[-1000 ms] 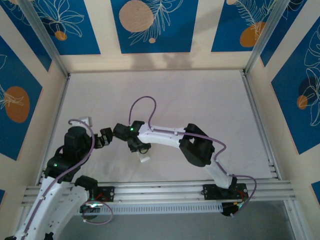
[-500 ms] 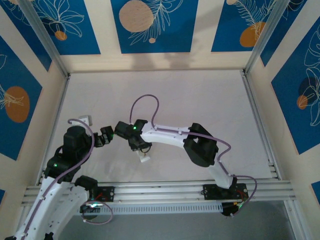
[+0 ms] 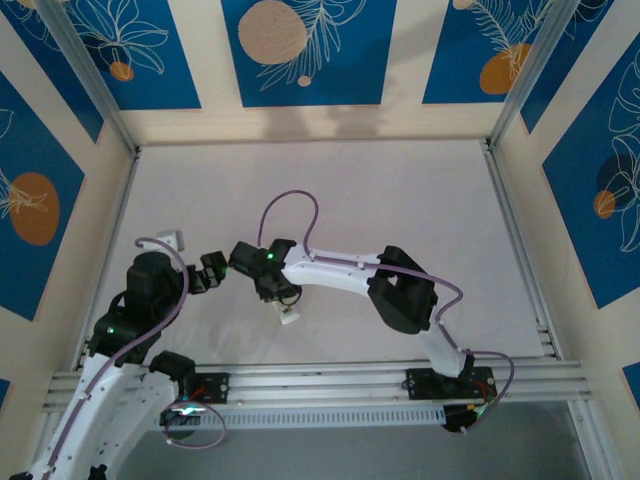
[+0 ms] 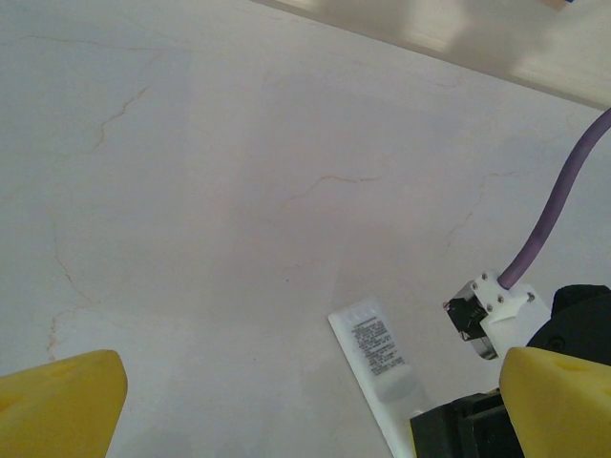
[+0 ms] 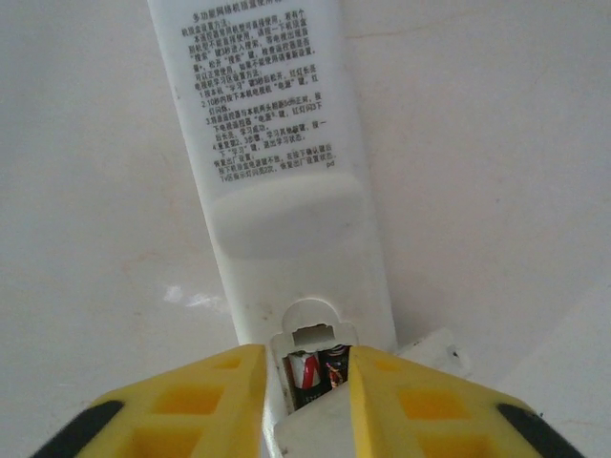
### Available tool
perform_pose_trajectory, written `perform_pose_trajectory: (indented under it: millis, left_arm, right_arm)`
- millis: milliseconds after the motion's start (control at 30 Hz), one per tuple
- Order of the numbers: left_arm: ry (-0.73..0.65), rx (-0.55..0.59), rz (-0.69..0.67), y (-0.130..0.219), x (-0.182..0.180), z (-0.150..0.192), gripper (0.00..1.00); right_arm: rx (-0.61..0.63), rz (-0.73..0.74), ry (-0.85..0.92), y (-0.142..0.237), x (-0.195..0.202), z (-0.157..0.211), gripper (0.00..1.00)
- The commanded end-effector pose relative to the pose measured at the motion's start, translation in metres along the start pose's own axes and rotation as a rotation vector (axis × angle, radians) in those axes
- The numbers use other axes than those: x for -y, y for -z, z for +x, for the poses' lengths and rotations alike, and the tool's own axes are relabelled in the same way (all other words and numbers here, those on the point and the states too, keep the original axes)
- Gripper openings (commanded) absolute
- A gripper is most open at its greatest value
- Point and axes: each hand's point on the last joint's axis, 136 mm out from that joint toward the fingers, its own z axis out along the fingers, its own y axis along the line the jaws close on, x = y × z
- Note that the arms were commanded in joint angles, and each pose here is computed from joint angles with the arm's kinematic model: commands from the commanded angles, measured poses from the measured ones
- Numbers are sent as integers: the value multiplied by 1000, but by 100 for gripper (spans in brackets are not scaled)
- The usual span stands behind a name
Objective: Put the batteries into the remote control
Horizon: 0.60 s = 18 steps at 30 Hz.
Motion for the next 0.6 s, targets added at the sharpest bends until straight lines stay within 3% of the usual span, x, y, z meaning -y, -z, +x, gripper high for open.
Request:
perform_pose_trajectory:
  millis: [0, 167, 367, 567]
  left_arm:
    - [-1, -42, -7, -6, -3, 11, 100]
    - [-103, -70, 153, -6, 27, 10, 100]
    - [-197, -93, 179, -3, 36, 3, 100]
    - [-288, -110, 272, -1, 52, 7, 100]
  right_arm:
    - [93, -67, -101, 44, 3, -12, 37]
    - [60, -85, -354, 48, 38, -10, 51]
    - [-104, -92, -708, 32, 54, 6, 58]
    - [-197, 30, -805, 15, 54, 11, 59]
